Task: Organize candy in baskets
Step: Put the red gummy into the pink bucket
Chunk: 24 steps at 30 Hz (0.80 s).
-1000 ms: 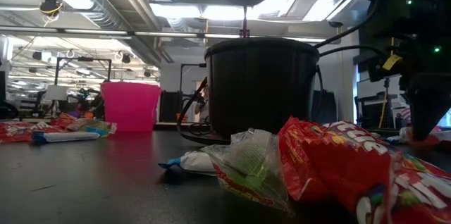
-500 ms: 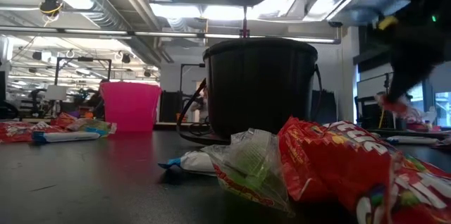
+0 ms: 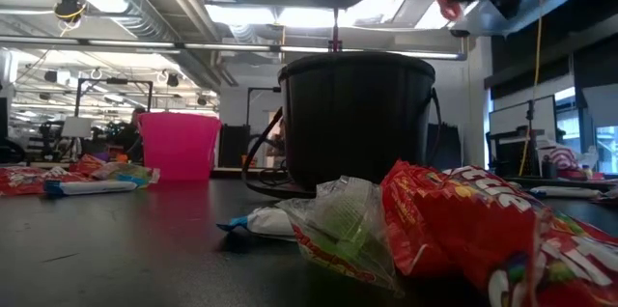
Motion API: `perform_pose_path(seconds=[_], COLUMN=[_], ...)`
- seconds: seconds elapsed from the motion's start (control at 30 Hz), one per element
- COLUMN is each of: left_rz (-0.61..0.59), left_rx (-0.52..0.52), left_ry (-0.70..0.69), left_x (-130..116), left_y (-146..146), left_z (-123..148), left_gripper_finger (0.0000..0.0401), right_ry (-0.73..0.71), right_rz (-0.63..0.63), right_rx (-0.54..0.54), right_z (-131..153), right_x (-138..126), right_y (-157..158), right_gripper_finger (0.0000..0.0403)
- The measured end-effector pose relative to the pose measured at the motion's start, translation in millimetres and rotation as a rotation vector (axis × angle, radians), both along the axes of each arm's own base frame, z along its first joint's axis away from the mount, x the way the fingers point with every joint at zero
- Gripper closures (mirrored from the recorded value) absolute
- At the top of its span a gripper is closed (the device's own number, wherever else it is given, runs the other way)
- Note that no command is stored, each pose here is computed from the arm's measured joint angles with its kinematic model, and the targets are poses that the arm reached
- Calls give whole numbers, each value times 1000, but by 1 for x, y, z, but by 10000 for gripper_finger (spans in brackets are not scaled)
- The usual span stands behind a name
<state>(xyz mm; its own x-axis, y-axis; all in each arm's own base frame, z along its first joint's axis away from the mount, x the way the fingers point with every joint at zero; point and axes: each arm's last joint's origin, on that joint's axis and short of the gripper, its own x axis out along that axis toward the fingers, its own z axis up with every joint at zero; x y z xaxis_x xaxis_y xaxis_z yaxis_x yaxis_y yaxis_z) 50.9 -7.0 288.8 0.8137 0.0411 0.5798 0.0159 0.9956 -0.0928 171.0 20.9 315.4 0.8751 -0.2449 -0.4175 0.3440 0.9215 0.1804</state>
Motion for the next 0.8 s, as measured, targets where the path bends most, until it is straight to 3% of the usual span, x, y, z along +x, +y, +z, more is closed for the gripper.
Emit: perform_pose_path(seconds=[0.3,0.43,0.53,0.67,0.8], left_rz=[0,-8,-23,58,230], left_rx=[2,-32,12,25,-83], left_ry=[4,-94,-159,-171,-21], left_x=[0,-6,-10,-11,0], left_y=[0,2,1,3,6], left_z=[0,7,12,13,11], left_gripper_finger=[384,384,384,384,384], right_ry=[-167,-213,-238,-267,-331], right_rz=[71,105,143,162,165], right_rx=[-107,-151,-160,-170,-171], right_z=[13,12,11,11,17], right_x=[25,42,52,58,58], right_y=[5,9,12,14,14], right_gripper_finger=[398,398,398,398,398])
